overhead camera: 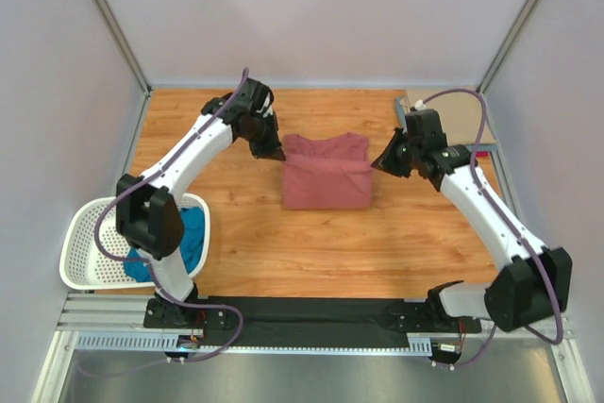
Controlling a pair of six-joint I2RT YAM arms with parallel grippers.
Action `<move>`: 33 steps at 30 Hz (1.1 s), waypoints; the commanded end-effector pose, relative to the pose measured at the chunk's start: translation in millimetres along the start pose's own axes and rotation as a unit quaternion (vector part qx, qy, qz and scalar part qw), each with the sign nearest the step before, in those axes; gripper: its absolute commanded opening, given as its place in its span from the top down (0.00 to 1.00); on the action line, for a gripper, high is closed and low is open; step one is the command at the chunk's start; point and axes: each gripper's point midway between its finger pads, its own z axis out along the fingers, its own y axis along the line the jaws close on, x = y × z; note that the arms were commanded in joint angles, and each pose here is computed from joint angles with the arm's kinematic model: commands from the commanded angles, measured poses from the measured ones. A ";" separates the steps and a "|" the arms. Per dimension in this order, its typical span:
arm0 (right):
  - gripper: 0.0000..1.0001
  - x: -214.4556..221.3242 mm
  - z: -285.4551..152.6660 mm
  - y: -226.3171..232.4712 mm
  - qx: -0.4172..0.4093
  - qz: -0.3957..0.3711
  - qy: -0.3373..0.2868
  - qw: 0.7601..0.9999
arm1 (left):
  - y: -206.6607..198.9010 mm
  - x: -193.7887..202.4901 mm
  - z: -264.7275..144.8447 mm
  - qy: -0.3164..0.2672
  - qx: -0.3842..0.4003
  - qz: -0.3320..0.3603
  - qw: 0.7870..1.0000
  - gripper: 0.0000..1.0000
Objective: Fold and stack the t-shirts
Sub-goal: Fold the tshirt
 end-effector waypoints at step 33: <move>0.56 -153.4 194.1 -24.5 -0.013 0.016 -0.049 0.999 | -6.3 -238.4 101.7 -0.169 0.183 0.052 0.967 0.40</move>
